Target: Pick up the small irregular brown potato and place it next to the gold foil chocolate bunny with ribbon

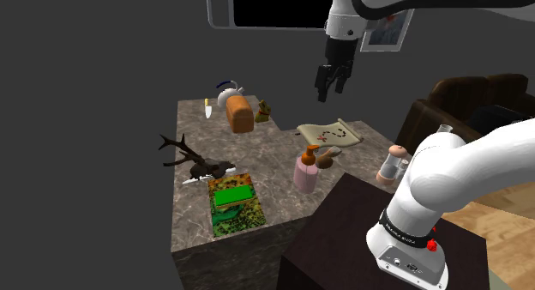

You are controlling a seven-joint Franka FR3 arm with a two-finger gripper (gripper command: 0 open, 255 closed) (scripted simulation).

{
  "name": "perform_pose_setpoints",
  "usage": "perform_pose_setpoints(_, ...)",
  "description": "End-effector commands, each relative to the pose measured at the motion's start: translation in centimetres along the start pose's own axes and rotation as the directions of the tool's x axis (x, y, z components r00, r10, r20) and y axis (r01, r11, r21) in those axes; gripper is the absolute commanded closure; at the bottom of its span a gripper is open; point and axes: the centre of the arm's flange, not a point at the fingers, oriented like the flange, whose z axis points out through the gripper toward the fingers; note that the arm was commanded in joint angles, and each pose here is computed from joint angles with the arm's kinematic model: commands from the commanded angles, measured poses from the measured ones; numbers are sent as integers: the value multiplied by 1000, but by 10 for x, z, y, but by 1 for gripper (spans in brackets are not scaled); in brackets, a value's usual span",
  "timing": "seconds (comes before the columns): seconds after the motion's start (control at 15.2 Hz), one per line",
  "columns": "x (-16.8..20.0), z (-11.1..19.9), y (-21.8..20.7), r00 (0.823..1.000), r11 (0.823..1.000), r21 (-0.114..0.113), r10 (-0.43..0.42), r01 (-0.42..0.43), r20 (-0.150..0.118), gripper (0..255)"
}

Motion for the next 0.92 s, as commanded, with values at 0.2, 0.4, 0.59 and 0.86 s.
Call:
perform_pose_setpoints(0.2,-4,37,11,998,998,-21,-52,52,-16,0)
perform_pose_setpoints(0.4,-8,74,23,994,994,-43,-105,104,-31,0)
perform_pose_setpoints(0.59,-10,111,35,986,986,-65,-158,155,-45,0)
perform_pose_setpoints(0.86,-10,159,54,972,971,-96,-227,221,-61,0)
